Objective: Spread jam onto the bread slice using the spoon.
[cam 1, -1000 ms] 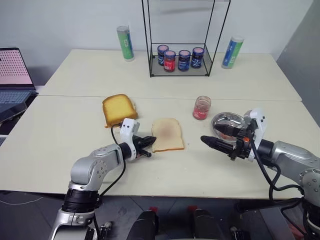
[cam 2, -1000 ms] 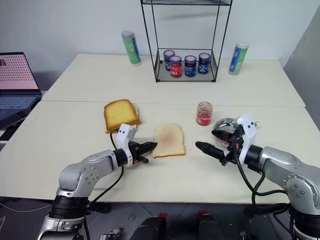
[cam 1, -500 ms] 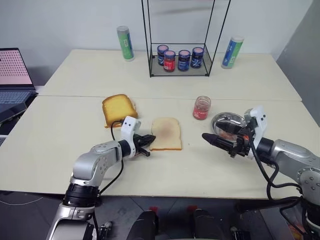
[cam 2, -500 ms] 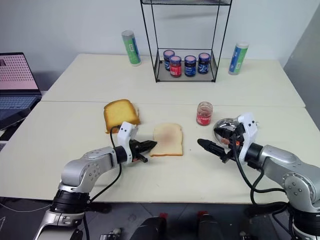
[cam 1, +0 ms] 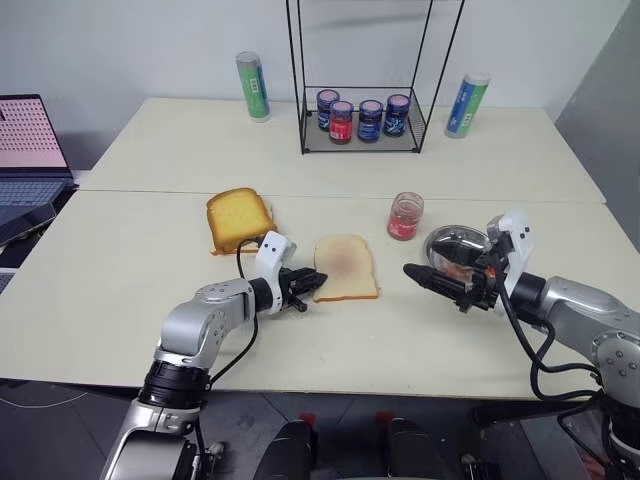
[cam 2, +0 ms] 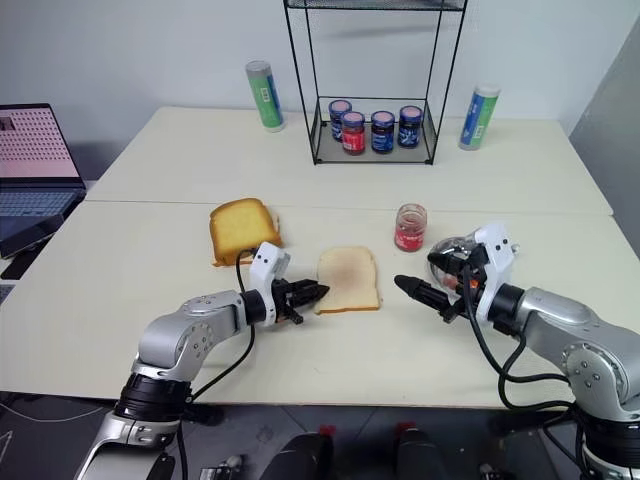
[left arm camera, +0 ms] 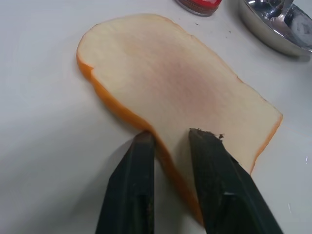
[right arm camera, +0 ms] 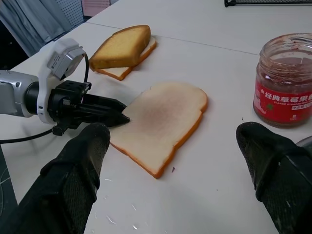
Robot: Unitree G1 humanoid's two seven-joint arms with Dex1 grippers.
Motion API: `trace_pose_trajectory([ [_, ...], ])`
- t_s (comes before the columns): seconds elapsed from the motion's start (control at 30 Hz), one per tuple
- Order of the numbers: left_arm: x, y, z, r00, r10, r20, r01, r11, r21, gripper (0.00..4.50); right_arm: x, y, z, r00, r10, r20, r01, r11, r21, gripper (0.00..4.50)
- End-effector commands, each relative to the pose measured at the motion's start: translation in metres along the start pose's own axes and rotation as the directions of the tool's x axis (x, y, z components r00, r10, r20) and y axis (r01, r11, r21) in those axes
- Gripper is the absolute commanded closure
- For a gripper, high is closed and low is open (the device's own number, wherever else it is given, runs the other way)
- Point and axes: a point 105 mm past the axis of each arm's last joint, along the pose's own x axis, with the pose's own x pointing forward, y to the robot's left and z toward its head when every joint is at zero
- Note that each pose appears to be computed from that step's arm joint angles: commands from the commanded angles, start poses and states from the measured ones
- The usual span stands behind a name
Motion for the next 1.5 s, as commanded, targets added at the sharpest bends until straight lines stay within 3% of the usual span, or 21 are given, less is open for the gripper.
trace_pose_trajectory([
  [0.03, -0.016, 0.006, 0.015, 0.999, 0.017, 0.035, -0.018, 0.999, 0.042, 2.39, -0.006, -0.005, 0.010, 0.998, -0.037, 0.055, 0.039, 0.999, -0.021, 0.00],
  [0.27, -0.041, 0.013, 0.019, 0.999, 0.049, 0.010, -0.050, 0.989, 0.137, 0.94, -0.031, -0.051, 0.015, 0.948, -0.276, 0.158, 0.262, 0.959, 0.105, 0.00],
  [0.43, -0.034, -0.021, 0.043, 0.995, -0.093, 0.042, 0.070, 0.920, 0.385, 0.05, -0.061, -0.106, 0.004, 0.810, -0.557, 0.185, 0.503, 0.821, 0.269, 0.00],
  [0.63, -0.019, -0.076, 0.073, 0.946, -0.313, 0.090, 0.195, 0.766, 0.613, 0.05, -0.083, -0.137, -0.017, 0.736, -0.659, 0.156, 0.527, 0.703, 0.478, 0.00],
  [0.83, -0.007, -0.106, 0.095, 0.893, -0.435, 0.114, 0.248, 0.690, 0.680, 0.05, -0.073, -0.142, -0.023, 0.789, -0.593, 0.159, 0.412, 0.704, 0.579, 0.00],
  [1.03, 0.000, -0.105, 0.103, 0.888, -0.440, 0.133, 0.246, 0.699, 0.672, 0.05, -0.044, -0.151, -0.017, 0.847, -0.494, 0.197, 0.251, 0.699, 0.670, 0.00],
  [1.5, -0.001, -0.100, 0.101, 0.904, -0.405, 0.133, 0.224, 0.717, 0.659, 0.05, -0.024, -0.175, -0.026, 0.852, -0.494, 0.171, 0.256, 0.680, 0.687, 0.00],
])
